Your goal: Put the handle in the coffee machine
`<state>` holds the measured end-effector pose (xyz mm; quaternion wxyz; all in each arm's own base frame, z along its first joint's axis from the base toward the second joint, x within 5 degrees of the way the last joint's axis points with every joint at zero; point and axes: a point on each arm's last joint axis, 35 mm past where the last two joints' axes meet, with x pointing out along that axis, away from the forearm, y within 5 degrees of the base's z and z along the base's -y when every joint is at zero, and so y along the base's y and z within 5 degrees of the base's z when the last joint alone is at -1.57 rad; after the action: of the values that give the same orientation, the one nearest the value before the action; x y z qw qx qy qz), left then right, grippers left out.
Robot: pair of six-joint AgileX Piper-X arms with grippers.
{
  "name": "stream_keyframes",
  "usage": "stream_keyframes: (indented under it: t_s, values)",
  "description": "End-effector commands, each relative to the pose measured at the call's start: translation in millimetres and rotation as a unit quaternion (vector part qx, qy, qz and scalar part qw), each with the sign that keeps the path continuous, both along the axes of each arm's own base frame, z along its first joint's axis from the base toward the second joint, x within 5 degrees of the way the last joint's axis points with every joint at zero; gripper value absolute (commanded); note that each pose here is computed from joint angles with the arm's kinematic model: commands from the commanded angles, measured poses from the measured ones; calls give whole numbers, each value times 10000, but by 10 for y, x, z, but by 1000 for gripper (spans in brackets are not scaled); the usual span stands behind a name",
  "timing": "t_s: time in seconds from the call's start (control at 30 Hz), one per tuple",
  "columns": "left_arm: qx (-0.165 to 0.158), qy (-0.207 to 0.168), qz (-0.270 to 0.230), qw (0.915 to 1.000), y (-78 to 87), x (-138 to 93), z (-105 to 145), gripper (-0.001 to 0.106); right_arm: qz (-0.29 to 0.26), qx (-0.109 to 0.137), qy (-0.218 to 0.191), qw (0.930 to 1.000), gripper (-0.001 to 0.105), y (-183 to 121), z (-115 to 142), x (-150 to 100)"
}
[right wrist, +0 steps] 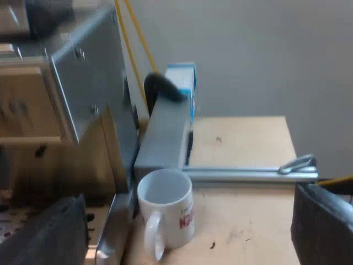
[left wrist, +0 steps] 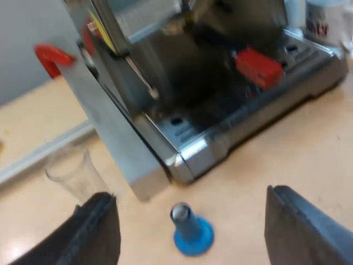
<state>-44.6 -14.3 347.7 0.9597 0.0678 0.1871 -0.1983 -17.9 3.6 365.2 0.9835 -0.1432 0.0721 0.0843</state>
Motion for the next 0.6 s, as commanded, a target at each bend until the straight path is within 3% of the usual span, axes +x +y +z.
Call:
stream_keyframes:
  t_s: [0.03, 0.13, 0.37, 0.43, 0.6]
  values:
    - [-89, 67, 94, 9999, 6, 109, -30, 58, 186, -56, -75, 9998, 76, 16, -44, 112]
    - [-598, 160, 375, 9974, 10, 236, -88, 58, 272, -21, -67, 9996, 76, 24, -113, 196]
    - [-1238, 135, 988, 9873, 34, 536, -267, 58, 532, 34, 402, 9978, 76, 48, -417, 388]
    - [-1271, 179, 1028, 9864, 39, 580, -318, 58, 563, 74, 574, 9967, 76, 52, -508, 430]
    - [-1224, 398, 891, 9877, 38, 640, -444, 58, 525, 570, 1112, 9908, 76, 62, -767, 539]
